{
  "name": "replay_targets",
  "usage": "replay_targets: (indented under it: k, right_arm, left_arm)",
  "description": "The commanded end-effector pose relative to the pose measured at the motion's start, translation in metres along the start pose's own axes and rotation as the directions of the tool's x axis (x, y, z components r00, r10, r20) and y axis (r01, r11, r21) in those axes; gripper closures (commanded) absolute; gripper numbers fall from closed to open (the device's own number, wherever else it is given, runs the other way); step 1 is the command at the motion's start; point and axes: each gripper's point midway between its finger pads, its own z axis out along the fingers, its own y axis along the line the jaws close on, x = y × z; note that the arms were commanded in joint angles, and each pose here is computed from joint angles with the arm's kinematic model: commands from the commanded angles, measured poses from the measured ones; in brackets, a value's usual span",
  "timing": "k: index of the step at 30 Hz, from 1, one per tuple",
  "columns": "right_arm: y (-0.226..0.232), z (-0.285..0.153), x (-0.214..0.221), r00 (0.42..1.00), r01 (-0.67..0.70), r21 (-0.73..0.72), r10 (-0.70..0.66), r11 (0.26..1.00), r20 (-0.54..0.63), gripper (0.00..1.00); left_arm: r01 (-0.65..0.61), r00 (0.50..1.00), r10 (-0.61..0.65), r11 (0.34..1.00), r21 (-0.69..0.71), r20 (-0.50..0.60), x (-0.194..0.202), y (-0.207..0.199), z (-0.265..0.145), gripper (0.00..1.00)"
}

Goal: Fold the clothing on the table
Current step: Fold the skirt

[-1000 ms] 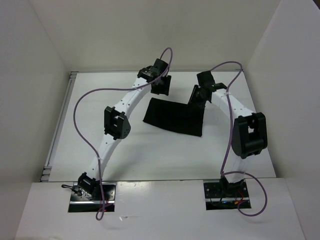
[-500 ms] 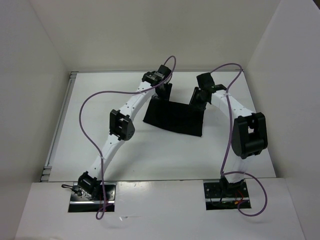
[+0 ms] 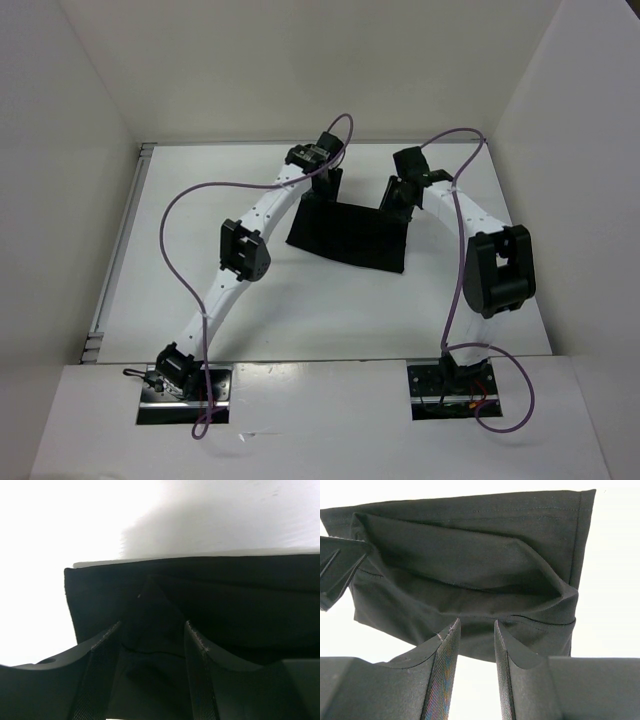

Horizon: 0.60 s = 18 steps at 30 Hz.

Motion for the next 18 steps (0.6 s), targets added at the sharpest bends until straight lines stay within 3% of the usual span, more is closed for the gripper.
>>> replay_targets:
  k: [1,4,5,9,10,15,18]
  right_arm:
    - [0.007,-0.018,-0.005,0.999,0.023,-0.026,-0.022,0.999,0.043,0.61]
    - [0.007,-0.018,-0.005,0.999,0.023,-0.026,-0.022,0.999,0.043,0.61]
    - [0.007,-0.018,-0.005,0.999,0.023,-0.026,-0.022,0.999,0.043,0.61]
    - [0.010,-0.021,-0.005,0.999,0.015,-0.039,-0.013,0.999,0.045,0.61]
    - [0.010,-0.021,-0.005,0.999,0.015,-0.039,-0.013,0.999,0.045,0.61]
    - [0.009,-0.027,-0.011,0.997,0.015,-0.031,-0.012,0.999,0.073,0.62]
    - [0.002,-0.028,-0.009,0.997,0.013,-0.003,-0.012,1.000,0.079,0.62]
  left_arm:
    - [0.000,1.000,-0.002,0.998,-0.068,-0.021,0.009,0.010,0.010,0.41]
    - [-0.003,0.999,0.000,0.997,-0.075,-0.041,0.016,0.012,0.020,0.46]
    - [-0.002,1.000,-0.001,0.997,-0.080,-0.028,0.013,0.012,0.018,0.57]
    - [-0.002,1.000,-0.001,0.997,-0.080,-0.028,0.013,0.012,0.018,0.81]
    - [-0.003,0.999,0.000,0.997,-0.083,-0.038,0.016,0.013,0.023,0.99]
    - [0.007,0.999,-0.010,0.996,-0.094,-0.034,0.015,0.015,0.021,1.00]
    - [0.016,1.000,-0.015,0.997,-0.075,0.019,-0.003,0.011,-0.008,1.00]
